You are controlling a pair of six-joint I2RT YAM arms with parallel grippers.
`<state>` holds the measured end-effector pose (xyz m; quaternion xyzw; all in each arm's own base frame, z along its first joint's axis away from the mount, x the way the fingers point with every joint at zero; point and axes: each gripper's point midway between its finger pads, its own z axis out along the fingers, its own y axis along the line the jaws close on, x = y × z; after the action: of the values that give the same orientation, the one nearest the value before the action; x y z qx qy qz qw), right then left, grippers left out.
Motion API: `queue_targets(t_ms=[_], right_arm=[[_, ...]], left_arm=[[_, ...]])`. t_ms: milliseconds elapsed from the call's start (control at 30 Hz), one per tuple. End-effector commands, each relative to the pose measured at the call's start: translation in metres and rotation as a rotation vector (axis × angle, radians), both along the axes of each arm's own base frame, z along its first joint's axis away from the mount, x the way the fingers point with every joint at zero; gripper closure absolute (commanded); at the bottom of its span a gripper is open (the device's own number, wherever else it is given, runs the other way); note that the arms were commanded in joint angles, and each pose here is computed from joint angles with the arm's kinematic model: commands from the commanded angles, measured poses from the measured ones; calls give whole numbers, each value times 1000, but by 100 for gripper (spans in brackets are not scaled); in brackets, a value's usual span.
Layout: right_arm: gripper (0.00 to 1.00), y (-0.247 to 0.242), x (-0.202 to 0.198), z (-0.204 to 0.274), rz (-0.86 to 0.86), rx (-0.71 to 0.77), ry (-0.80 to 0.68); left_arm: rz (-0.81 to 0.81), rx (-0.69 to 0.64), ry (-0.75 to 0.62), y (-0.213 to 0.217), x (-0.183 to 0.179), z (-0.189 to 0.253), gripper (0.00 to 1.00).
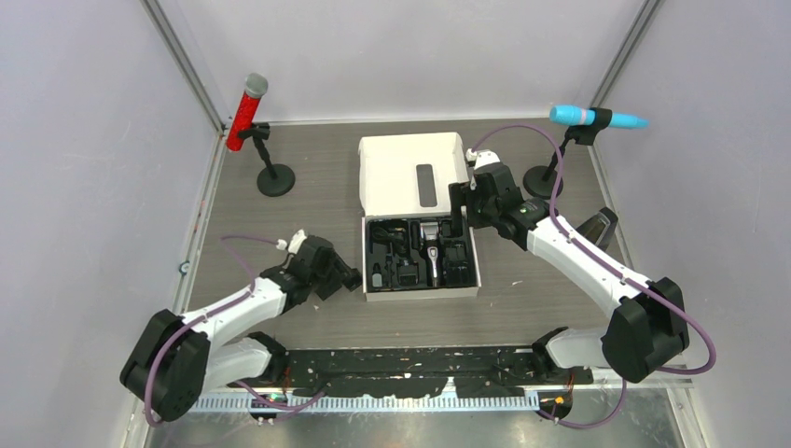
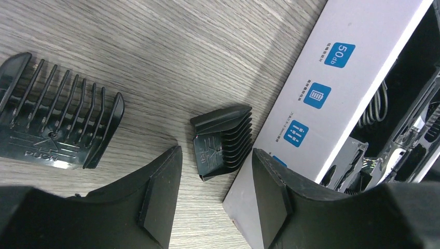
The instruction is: Sort the hair-cutting tools
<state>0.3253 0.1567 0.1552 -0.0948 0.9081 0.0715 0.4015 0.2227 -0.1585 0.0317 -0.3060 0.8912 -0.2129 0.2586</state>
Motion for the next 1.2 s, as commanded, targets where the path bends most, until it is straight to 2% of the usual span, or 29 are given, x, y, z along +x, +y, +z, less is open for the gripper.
queue_targets(t_ms=[0,233,667,1167], right_arm=[[19,2,5,15,5,18,-56],[19,2,6,14,5,17,-55],[19,1,5,12,2,11,-54],[19,-1,3,10,0,17,-59]], left_arm=[[-10,33,38,1,0,3,46],[-43,131,115,7,-3,-2,48],[-76,115,153,-6,1,-12,49],[-82,169,130,5,0,-7,74]])
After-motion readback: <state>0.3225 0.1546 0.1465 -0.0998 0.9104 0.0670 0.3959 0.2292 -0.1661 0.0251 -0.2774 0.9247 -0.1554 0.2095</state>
